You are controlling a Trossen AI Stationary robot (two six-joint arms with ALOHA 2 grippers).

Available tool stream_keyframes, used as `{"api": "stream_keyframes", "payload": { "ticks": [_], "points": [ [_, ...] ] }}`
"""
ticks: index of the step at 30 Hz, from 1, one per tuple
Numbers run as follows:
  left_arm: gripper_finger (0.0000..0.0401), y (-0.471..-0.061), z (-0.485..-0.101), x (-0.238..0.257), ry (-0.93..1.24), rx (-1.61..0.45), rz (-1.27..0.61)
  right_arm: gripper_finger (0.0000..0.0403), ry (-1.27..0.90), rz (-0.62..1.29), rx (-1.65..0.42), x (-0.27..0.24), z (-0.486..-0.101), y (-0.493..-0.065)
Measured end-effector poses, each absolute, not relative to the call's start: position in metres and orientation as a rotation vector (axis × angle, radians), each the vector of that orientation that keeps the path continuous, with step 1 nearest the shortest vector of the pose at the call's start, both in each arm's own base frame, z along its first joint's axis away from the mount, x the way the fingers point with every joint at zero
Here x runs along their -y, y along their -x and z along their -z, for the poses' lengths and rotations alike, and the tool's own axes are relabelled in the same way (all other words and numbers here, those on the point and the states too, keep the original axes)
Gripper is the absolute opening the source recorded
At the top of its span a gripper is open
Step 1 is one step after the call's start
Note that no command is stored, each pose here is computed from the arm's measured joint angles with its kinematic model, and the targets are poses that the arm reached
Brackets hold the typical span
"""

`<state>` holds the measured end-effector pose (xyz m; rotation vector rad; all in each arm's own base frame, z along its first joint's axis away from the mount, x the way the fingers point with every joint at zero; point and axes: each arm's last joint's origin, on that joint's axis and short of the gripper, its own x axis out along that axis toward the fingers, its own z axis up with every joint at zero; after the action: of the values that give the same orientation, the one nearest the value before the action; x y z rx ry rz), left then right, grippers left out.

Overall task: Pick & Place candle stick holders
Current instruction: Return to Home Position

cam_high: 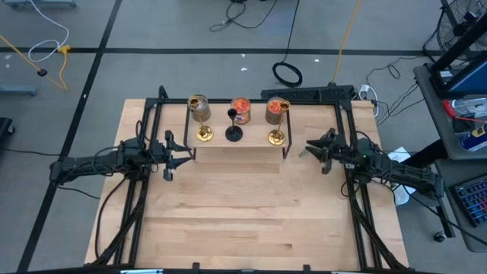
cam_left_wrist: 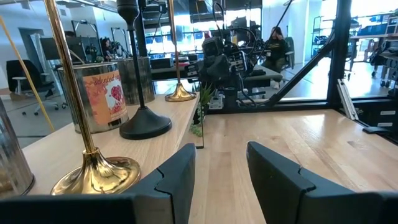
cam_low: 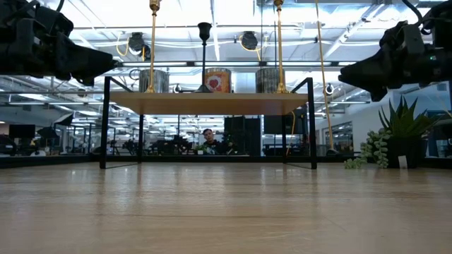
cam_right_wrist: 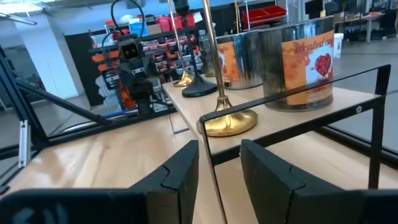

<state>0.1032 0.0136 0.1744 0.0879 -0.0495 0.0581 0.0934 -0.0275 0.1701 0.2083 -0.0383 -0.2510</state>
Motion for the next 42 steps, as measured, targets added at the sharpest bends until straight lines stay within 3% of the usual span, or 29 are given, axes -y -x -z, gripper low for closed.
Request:
{"api": "stream_keyframes", "payload": {
  "ticks": [42],
  "points": [
    [0.0154, -0.1032, -0.1744, -0.0136, -0.088, 0.049, -0.058, 0.0116, -0.192, 0.244, 0.049, 0.0273, -0.1714, -0.0934]
  ]
}}
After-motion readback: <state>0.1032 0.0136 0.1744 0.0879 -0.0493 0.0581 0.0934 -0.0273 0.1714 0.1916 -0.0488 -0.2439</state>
